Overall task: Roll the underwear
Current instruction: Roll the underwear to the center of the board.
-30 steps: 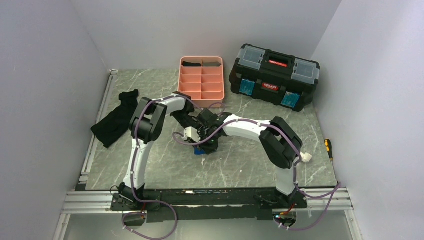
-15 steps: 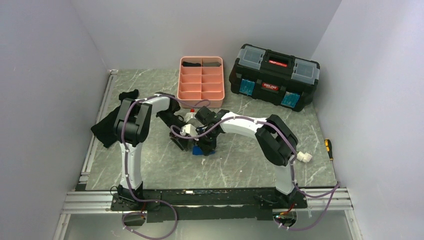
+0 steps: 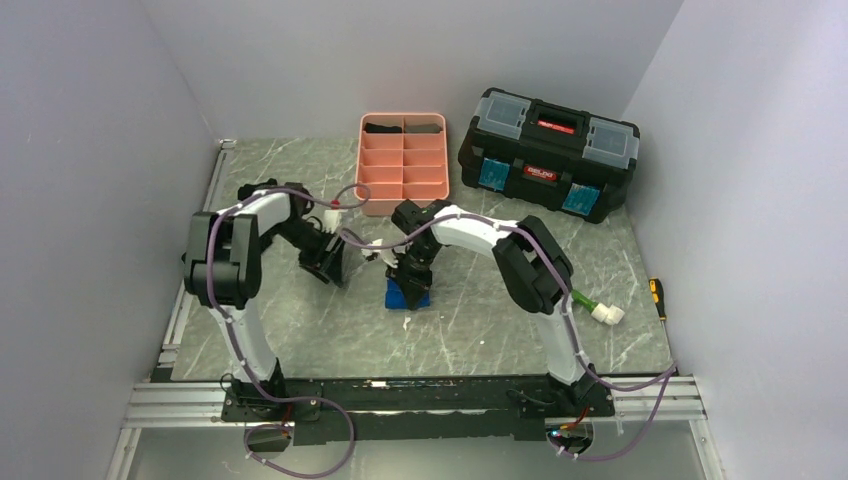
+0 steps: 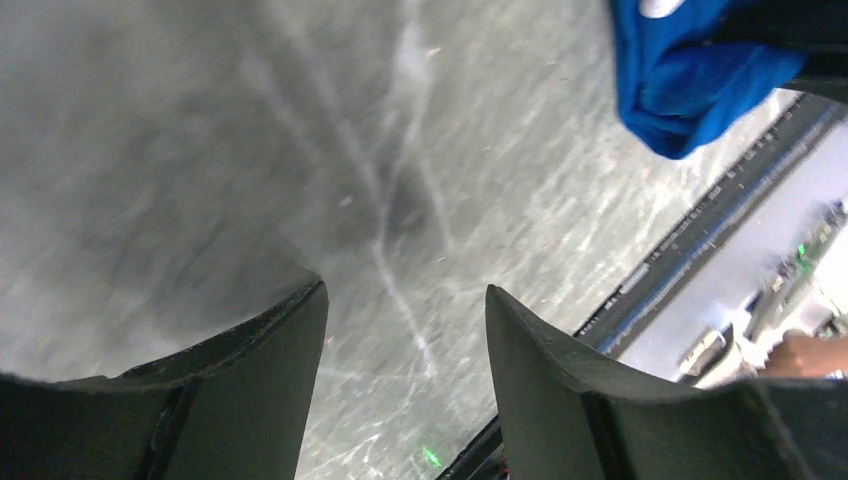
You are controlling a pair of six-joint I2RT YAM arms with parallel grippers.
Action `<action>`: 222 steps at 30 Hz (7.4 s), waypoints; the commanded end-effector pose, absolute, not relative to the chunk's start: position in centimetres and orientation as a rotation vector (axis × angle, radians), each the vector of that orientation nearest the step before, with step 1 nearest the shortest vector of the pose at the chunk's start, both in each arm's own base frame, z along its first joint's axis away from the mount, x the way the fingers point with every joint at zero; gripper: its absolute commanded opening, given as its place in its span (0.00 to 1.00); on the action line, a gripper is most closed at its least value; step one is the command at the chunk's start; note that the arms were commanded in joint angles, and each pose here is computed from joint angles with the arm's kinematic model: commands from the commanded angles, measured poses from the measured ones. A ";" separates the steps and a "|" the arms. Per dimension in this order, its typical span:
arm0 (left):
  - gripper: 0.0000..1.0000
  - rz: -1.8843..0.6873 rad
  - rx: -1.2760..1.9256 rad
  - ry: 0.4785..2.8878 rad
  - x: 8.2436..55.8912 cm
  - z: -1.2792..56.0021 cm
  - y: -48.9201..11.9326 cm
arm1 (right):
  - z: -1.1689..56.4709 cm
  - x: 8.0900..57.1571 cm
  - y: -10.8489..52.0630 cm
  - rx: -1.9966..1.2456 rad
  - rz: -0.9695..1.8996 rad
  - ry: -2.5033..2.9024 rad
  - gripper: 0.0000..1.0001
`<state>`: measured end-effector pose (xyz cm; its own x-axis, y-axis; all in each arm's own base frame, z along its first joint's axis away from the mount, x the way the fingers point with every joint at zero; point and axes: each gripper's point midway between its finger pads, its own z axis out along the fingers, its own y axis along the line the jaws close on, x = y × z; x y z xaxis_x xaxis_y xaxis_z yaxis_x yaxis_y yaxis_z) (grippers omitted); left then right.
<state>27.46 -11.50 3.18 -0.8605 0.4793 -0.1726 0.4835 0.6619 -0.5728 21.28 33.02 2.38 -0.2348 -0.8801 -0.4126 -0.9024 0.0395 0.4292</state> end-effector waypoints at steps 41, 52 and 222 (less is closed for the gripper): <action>0.64 -0.412 1.473 1.812 23.5 16.5 -20.3 | -1.2 23.2 31.9 -1.905 1.497 2.428 0.00; 0.64 -0.445 1.667 1.734 24.3 12.0 -26.3 | -1.4 23.1 31.8 -1.906 1.499 2.442 0.00; 0.00 -1.573 1.604 2.512 26.1 1.2 -22.4 | 3.7 25.8 36.6 -2.005 0.308 1.693 0.64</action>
<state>24.72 -22.77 3.15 -0.5623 0.7987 -0.2143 0.5379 0.1565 -0.8284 24.44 35.27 3.04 0.1669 -0.8710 -0.4620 -0.9812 -0.1008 -0.1644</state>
